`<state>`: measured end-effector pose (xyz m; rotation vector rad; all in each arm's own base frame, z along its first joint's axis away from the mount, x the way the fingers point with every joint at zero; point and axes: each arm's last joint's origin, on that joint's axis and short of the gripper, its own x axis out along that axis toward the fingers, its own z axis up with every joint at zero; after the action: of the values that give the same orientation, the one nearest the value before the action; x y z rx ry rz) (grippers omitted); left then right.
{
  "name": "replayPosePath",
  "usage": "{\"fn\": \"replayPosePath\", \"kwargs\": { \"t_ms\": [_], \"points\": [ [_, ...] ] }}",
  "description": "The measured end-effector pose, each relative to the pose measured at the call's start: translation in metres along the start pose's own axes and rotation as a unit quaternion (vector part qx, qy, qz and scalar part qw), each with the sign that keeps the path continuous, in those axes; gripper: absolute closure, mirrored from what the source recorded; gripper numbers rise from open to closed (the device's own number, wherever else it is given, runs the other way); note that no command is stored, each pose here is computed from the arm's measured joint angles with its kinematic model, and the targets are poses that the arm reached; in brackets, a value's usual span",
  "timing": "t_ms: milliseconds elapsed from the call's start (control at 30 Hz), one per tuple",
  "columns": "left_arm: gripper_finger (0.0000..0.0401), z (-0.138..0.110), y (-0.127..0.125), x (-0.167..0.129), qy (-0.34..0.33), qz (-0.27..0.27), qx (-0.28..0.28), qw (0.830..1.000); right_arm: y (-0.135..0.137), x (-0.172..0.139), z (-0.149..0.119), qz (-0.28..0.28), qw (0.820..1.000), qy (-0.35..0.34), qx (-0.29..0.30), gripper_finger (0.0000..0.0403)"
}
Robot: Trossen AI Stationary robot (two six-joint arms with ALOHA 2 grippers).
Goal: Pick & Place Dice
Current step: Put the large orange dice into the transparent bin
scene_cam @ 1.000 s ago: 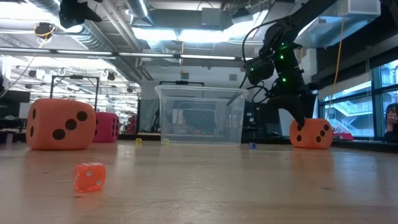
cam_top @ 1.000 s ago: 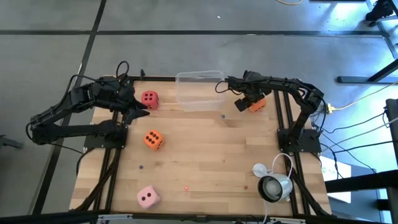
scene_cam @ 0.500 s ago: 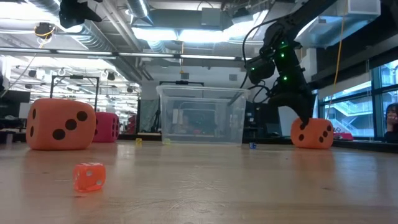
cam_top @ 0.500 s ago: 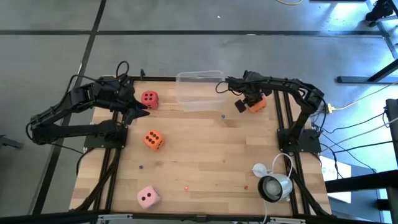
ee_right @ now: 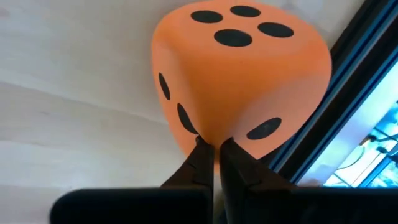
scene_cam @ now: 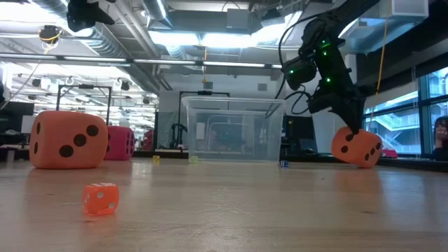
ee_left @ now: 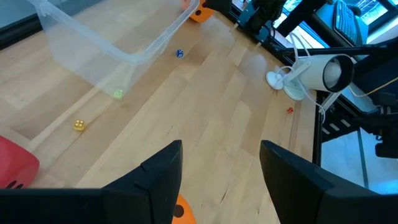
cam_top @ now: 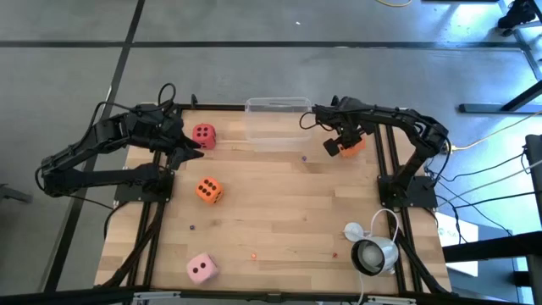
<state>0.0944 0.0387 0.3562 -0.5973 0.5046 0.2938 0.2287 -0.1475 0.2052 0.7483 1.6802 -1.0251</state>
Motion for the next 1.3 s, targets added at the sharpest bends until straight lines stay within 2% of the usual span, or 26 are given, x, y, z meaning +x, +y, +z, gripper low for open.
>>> {"fn": "replayPosePath", "kwargs": {
  "t_ms": [400,733,967,1100,1300],
  "points": [
    [0.0191,0.0,0.0,0.0,0.0,0.0,0.0,1.0,0.005,-0.009,-0.021,0.029,0.997,0.061,-0.029,0.0401],
    [0.0191,0.0,0.0,0.0,0.0,0.0,0.001,1.0,0.012,-0.032,-0.052,0.105,0.992,0.058,-0.028,0.0401],
    [0.0191,0.0,0.0,0.0,0.0,0.0,0.002,1.0,0.032,-0.039,-0.077,0.115,0.99,0.059,-0.06,0.0401],
    [0.0191,0.0,0.0,0.0,0.0,0.0,0.004,1.0,0.035,-0.045,-0.09,0.127,0.989,0.045,-0.059,0.0401],
    [0.0191,0.0,0.0,0.0,0.0,0.0,0.004,1.0,0.03,-0.065,-0.106,0.206,0.978,-0.003,-0.038,0.0402]
  ]
}}
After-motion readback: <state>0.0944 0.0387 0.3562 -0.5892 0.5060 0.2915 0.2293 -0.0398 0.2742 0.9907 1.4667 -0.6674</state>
